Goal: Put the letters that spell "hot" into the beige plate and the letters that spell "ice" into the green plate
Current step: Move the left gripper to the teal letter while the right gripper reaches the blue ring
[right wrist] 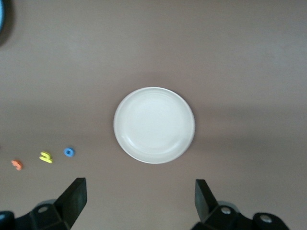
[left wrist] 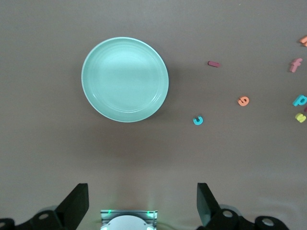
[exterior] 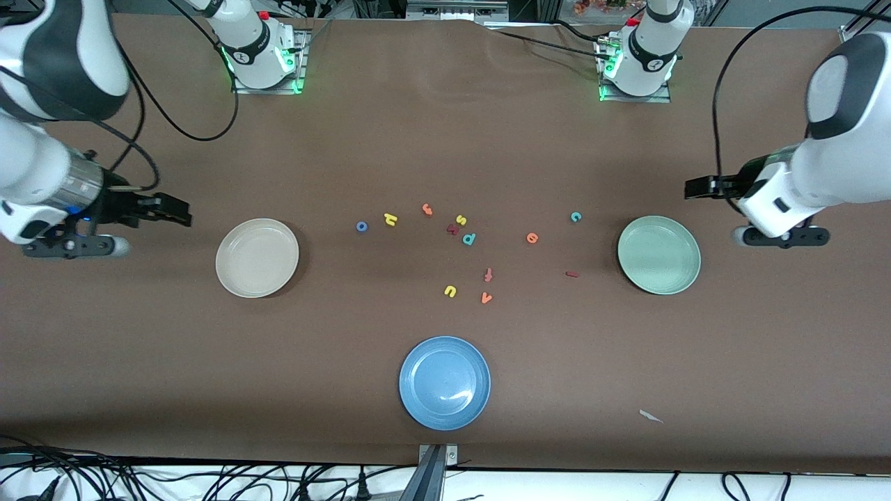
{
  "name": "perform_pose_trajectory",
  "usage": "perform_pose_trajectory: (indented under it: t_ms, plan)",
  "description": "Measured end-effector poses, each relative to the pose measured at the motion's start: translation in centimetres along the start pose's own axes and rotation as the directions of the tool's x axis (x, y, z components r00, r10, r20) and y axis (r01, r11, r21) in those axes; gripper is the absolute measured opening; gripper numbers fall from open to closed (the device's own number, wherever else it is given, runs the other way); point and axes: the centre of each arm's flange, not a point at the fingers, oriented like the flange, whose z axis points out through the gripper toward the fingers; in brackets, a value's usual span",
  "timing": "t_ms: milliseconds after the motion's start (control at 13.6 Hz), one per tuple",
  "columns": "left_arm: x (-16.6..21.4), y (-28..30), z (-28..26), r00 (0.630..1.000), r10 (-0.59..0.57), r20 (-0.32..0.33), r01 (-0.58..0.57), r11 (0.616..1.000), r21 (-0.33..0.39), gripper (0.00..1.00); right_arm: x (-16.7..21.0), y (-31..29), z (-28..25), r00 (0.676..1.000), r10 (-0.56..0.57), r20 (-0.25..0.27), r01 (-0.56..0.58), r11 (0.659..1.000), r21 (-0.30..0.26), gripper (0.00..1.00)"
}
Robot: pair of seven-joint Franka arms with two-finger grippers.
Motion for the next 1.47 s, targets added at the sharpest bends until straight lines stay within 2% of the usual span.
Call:
perform_pose_trajectory:
  t_ms: [367, 808, 881, 1175, 1322, 1468]
  plan:
    - [1.1, 4.5, 8.0, 0.985, -0.170, -0.027, 0.170, 0.985, -0.011, 0.99, 0.0, -7.1, 4.5, 1.000, 0.007, -0.022, -0.007, 1.000, 0.029, 1.00]
    - [0.5, 7.8, 18.0, 0.923, -0.369, -0.106, 0.364, 0.929, -0.067, 0.99, -1.5, -13.2, 12.8, 0.997, -0.019, -0.081, 0.025, 0.997, 0.074, 1.00]
    - [0.2, 8.2, 19.4, 0.910, -0.396, -0.124, 0.388, 0.918, -0.083, 0.99, -1.8, -13.7, 14.1, 0.996, -0.026, -0.085, 0.032, 0.997, 0.070, 1.00]
    - [-0.9, 8.7, 23.7, 0.851, -0.496, -0.175, 0.475, 0.867, -0.150, 0.99, -3.7, -16.2, 17.2, 0.996, -0.031, -0.080, 0.030, 0.999, -0.014, 1.00]
    - [-1.4, 9.3, 25.1, 0.827, -0.530, -0.187, 0.501, 0.846, -0.180, 0.99, -4.4, -17.9, 18.7, 0.997, -0.011, -0.083, 0.010, 1.000, -0.010, 1.00]
    - [-1.9, 10.4, 27.1, 0.830, -0.530, -0.174, 0.503, 0.846, -0.175, 0.99, -4.6, -19.2, 21.0, 0.994, -0.006, -0.110, 0.006, 1.000, 0.001, 1.00]
